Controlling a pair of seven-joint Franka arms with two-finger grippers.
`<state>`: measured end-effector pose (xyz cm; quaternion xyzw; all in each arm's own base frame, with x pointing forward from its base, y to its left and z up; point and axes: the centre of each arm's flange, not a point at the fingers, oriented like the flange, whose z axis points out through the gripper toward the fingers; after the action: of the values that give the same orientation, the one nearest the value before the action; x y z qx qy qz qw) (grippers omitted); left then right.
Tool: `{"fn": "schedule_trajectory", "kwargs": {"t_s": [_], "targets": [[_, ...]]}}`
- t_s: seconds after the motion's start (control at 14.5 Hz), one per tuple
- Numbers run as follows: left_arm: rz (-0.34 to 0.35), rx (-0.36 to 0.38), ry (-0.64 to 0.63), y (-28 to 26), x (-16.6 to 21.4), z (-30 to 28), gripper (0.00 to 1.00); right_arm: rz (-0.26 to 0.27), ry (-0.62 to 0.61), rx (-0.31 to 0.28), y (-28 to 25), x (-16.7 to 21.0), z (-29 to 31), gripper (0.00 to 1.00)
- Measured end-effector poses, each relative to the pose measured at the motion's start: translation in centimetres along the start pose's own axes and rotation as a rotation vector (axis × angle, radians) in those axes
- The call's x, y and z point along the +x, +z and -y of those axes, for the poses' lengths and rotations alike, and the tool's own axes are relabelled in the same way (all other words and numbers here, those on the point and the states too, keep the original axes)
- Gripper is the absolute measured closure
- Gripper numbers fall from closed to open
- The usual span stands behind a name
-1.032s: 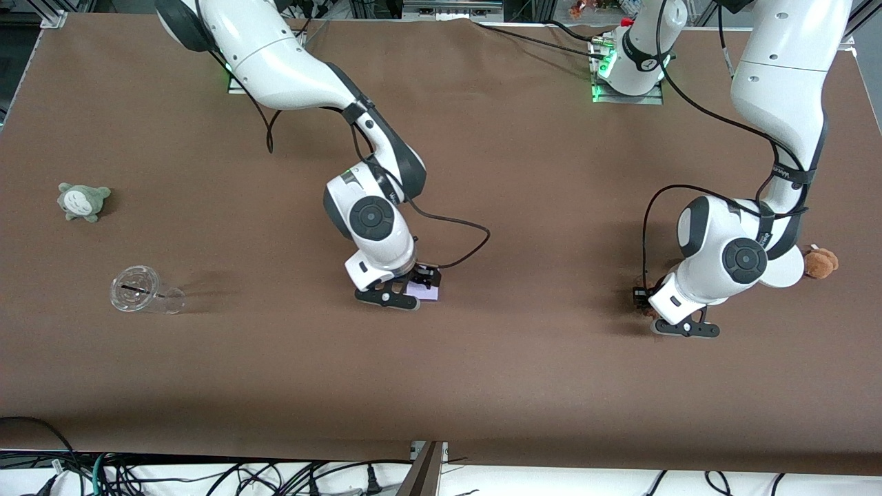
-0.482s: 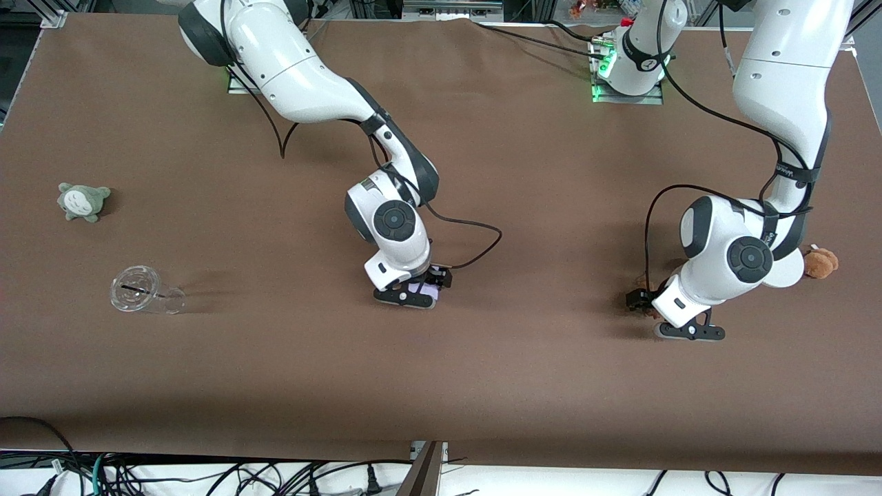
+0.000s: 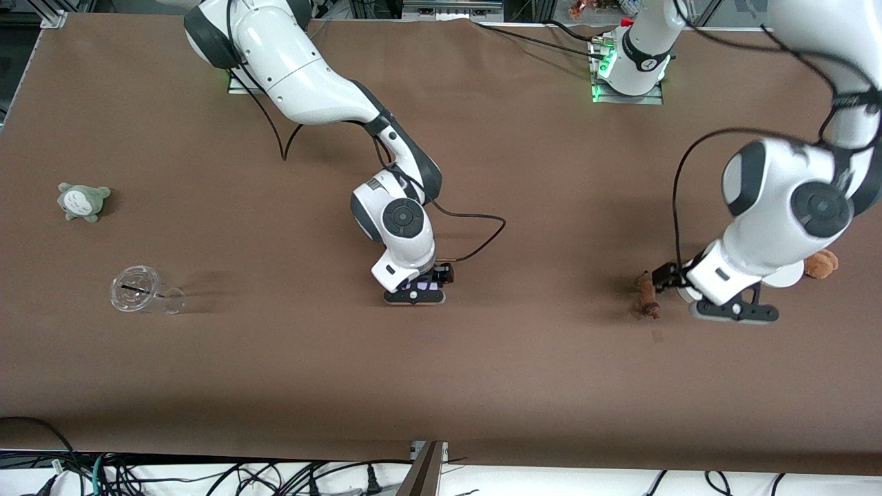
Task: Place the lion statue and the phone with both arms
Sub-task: 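Set the lion beside the lamp while the right gripper grasps the phone, then lift the phone toward the glass cup while the left gripper retracts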
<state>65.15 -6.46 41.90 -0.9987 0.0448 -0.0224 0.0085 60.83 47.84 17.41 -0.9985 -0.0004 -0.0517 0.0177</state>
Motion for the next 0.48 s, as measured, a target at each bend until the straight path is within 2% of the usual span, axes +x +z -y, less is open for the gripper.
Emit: {"fn": "schedule_trajectory", "kwargs": {"t_s": [0.14,0.21,0.48], "targets": [[0.014,0.014,0.005,-5.8,-2.2,-0.5,0.0,-0.001,-0.003,0.001,-0.1,-0.1,0.2,0.04],[0.019,0.02,0.001,-8.3,-3.4,-0.5,0.0,-0.002,-0.003,0.001,-0.1,0.0,0.1,0.15],[0.075,0.032,-0.011,-14.6,-7.2,-0.4,0.0,0.008,-0.005,-0.009,-0.2,0.0,0.0,0.17]]}}
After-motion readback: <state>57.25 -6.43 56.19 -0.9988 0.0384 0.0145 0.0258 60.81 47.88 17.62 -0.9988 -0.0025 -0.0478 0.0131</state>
